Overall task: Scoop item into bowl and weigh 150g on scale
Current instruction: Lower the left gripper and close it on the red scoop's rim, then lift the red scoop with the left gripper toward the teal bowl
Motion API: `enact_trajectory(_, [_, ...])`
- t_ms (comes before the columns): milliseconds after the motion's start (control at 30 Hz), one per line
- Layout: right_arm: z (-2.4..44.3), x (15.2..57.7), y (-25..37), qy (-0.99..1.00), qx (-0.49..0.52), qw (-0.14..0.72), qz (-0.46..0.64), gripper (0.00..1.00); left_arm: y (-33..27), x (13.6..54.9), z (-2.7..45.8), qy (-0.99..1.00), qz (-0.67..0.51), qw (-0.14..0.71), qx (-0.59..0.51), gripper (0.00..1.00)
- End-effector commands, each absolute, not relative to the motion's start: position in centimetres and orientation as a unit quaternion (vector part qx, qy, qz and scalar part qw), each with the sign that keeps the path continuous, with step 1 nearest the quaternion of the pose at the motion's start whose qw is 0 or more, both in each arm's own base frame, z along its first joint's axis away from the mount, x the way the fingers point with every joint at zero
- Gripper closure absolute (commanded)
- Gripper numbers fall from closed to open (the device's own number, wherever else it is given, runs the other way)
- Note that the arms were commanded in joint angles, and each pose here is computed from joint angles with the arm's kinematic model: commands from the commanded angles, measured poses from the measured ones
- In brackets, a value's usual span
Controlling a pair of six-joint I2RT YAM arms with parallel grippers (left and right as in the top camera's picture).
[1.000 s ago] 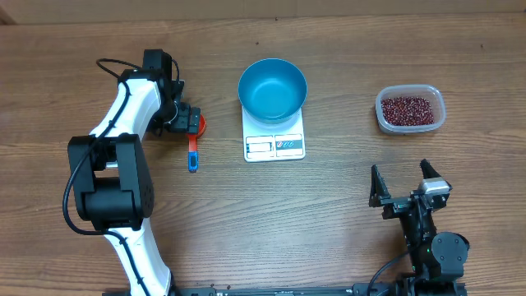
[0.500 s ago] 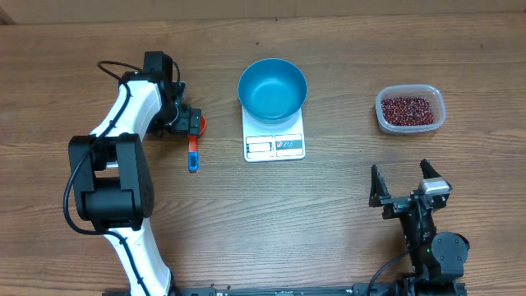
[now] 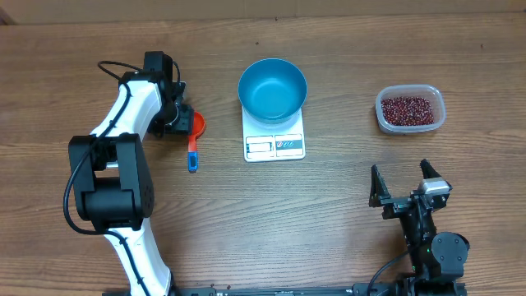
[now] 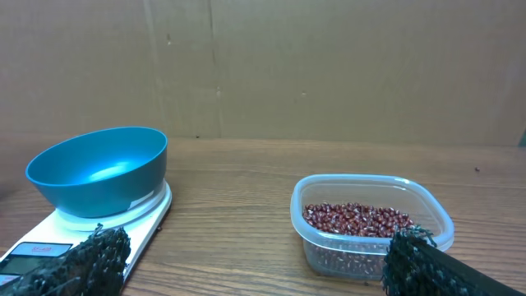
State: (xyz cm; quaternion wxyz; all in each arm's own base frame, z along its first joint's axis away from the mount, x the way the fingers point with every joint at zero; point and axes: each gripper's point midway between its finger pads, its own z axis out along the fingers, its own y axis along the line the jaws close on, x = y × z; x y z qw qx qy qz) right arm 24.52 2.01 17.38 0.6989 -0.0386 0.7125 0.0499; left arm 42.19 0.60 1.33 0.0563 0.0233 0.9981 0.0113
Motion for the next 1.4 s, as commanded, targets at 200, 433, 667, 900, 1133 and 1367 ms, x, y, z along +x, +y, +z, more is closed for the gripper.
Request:
enact_trajectory(200, [17.2, 24.5, 2.0, 0.711, -0.036, 0.7, 0.051, 0.0, 0.4, 41.8, 0.5, 0.999, 0.006, 0.047, 0.023, 0.69])
enact_trajectory(433, [17.2, 24.5, 2.0, 0.711, -0.036, 0.7, 0.051, 0.0, 0.4, 41.9, 0.5, 0.999, 0.005, 0.049, 0.023, 0.96])
enact_trajectory(667, [17.2, 24.5, 2.0, 0.711, -0.036, 0.7, 0.051, 0.0, 0.4, 42.3, 0.6, 0.998, 0.005, 0.058, 0.023, 0.96])
enact_trajectory(900, [17.2, 24.5, 2.0, 0.711, -0.036, 0.7, 0.051, 0.0, 0.4, 42.5, 0.7, 0.998, 0.005, 0.061, 0.023, 0.96])
enact_trajectory(1133, [17.2, 24.5, 2.0, 0.711, -0.036, 0.7, 0.051, 0.0, 0.4, 43.2, 1.7, 0.997, 0.007, 0.068, 0.023, 0.96])
enact_trajectory(1367, [17.2, 24.5, 2.0, 0.711, -0.036, 0.7, 0.051, 0.0, 0.4, 43.7, 3.4, 0.997, 0.007, 0.068, 0.023, 0.96])
